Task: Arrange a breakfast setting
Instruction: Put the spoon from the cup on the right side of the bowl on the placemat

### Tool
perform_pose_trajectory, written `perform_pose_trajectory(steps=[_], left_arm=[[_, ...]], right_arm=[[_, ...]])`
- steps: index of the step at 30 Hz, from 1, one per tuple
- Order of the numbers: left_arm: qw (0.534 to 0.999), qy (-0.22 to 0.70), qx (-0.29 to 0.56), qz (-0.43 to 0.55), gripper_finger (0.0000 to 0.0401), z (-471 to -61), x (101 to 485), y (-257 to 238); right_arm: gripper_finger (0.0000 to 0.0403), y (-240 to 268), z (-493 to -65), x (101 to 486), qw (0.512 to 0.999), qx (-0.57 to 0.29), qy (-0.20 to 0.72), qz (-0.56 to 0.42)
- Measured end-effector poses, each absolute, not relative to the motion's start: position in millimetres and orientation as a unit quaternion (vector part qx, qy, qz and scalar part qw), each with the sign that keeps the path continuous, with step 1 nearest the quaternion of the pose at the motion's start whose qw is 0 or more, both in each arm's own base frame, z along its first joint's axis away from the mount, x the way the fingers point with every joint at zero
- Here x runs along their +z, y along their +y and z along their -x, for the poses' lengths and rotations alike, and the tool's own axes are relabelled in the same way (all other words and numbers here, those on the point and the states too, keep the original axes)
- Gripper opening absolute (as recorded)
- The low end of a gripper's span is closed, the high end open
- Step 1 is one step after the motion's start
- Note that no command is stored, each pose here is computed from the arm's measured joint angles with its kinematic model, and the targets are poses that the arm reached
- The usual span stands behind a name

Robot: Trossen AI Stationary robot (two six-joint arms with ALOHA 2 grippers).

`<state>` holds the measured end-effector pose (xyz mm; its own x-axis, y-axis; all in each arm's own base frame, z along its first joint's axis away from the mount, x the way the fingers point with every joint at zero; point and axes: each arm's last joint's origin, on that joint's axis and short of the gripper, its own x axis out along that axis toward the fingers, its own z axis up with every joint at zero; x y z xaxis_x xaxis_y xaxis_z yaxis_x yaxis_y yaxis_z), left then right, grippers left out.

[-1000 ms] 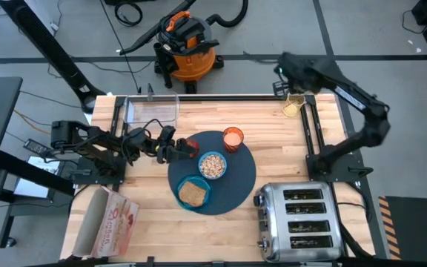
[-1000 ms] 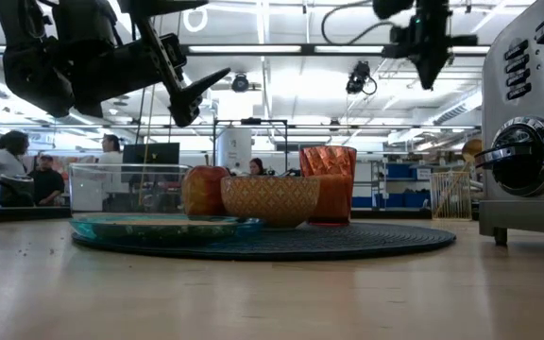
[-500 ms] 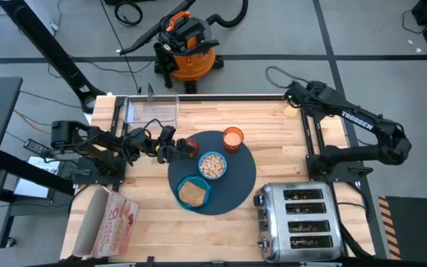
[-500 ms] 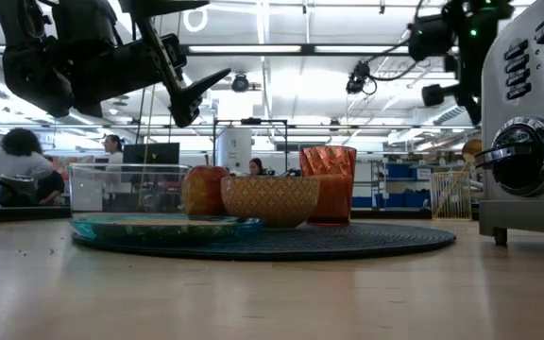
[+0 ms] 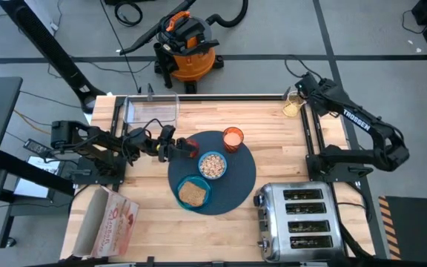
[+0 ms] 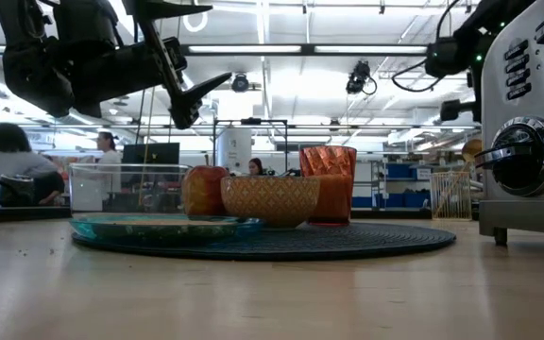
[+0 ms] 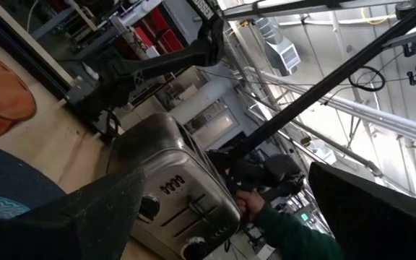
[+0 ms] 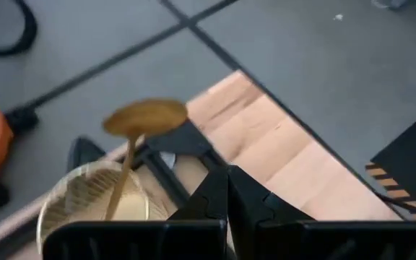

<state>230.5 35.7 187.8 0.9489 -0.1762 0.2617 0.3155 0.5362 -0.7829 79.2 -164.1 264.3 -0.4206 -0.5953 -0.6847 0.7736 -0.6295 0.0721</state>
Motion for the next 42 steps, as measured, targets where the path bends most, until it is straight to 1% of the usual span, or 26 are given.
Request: perform_pose_trajectory(steps=[6,9,11,13,16,19,21,27,29,31,35,39,42], left_arm=[[0.877,-0.079,-0.137,0.454,0.0396,-230.5,187.9,36.0],[0.876,-0.076,-0.141,0.454,0.0396,-230.5,187.8,35.5],[0.876,-0.074,-0.144,0.454,0.0396,-230.6,187.7,34.5],[0.876,-0.072,-0.146,0.454,0.0396,-230.7,187.7,33.9],[0.876,-0.072,-0.145,0.454,0.0396,-230.7,187.5,34.3],[0.879,-0.075,-0.140,0.450,0.0396,-230.3,187.5,36.8],[0.879,-0.077,-0.136,0.450,0.0396,-230.0,187.5,38.7],[0.880,-0.077,-0.133,0.450,0.0396,-229.9,187.2,39.9],[0.880,-0.076,-0.134,0.450,0.0396,-229.9,187.1,39.9],[0.880,-0.073,-0.140,0.449,0.0396,-229.9,187.2,39.5],[0.877,-0.059,-0.161,0.448,0.0396,-229.9,187.1,36.8],[0.873,-0.046,-0.180,0.450,0.0396,-230.5,186.7,31.3],[0.871,-0.037,-0.193,0.451,0.0396,-231.2,186.3,26.2]], right_arm=[[0.0005,-166.3,-87.1,251.3,0.377,-0.849,0.064,-0.365],[0.0006,-165.9,-87.5,244.4,0.374,-0.837,0.087,-0.389],[0.0006,-162.8,-90.8,246.5,0.392,-0.826,0.103,-0.392],[0.0005,-157.5,-97.0,253.5,0.414,-0.814,0.109,-0.393],[0.0003,-149.5,-105.8,272.7,0.442,-0.805,0.092,-0.386],[0.0003,-145.3,-113.5,295.0,0.450,-0.804,0.071,-0.382],[0.0002,-145.4,-118.1,310.2,0.447,-0.809,0.076,-0.374],[0.0002,-156.3,-131.9,346.2,0.382,-0.836,0.150,-0.364],[0.0002,-166.5,-142.3,353.3,0.383,-0.828,0.150,-0.381],[0.0005,-180.6,-146.2,355.5,0.382,-0.811,0.176,-0.406],[0.0018,-206.7,-141.3,349.5,0.335,-0.788,0.214,-0.471],[0.0048,-219.9,-137.2,348.6,0.313,-0.790,0.199,-0.487],[0.0076,-228.6,-136.3,344.7,0.280,-0.807,0.149,-0.498]])
